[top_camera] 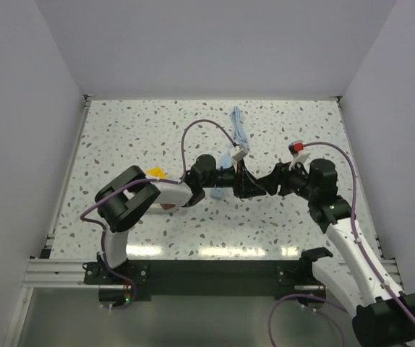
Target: Insert the plug
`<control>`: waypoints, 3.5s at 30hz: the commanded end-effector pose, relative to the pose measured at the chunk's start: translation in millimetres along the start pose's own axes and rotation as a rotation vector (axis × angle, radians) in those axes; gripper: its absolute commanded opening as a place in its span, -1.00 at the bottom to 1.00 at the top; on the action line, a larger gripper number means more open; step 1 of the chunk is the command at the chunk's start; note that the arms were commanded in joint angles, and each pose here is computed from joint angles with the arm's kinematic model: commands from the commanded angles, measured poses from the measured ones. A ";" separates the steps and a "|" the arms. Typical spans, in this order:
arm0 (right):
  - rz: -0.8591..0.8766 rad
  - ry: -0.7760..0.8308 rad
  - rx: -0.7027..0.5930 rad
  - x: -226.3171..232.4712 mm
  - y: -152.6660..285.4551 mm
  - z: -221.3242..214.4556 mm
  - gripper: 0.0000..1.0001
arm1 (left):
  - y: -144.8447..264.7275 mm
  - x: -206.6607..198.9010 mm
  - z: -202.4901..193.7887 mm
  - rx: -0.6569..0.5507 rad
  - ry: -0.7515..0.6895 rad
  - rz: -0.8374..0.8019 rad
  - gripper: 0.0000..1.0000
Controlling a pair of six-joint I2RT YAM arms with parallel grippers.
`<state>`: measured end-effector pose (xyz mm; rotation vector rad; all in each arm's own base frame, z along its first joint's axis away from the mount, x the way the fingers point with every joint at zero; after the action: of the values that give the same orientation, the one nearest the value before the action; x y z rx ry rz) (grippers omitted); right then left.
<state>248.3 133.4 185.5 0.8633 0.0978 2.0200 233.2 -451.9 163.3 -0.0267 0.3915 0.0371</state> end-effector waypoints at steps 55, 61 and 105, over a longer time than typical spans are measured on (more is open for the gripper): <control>0.447 0.015 0.056 77.9 5.5 8.7 0.56 | 74.4 -49.8 59.3 -0.245 -0.217 -0.236 -1.00; 0.481 -0.007 0.095 78.5 0.5 1.8 0.44 | 77.3 -54.7 63.6 -0.256 -0.232 -0.239 -1.00; 0.139 0.316 0.282 27.7 -112.5 12.7 -1.00 | 169.8 97.7 -1.0 -0.025 -0.203 0.586 1.00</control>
<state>316.0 211.9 167.3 0.8787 0.4501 2.2750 297.0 -287.0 125.4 -0.0079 0.2894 0.4884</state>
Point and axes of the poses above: each gripper's point midway between its finger pads, its own y axis back along the fingers, its own x axis along the line the jaws close on, z = x × y, the point moved 1 cm from there along y, back along the fingers, and after that the axes turned 11 degrees about -y, right-handed, at the moved point
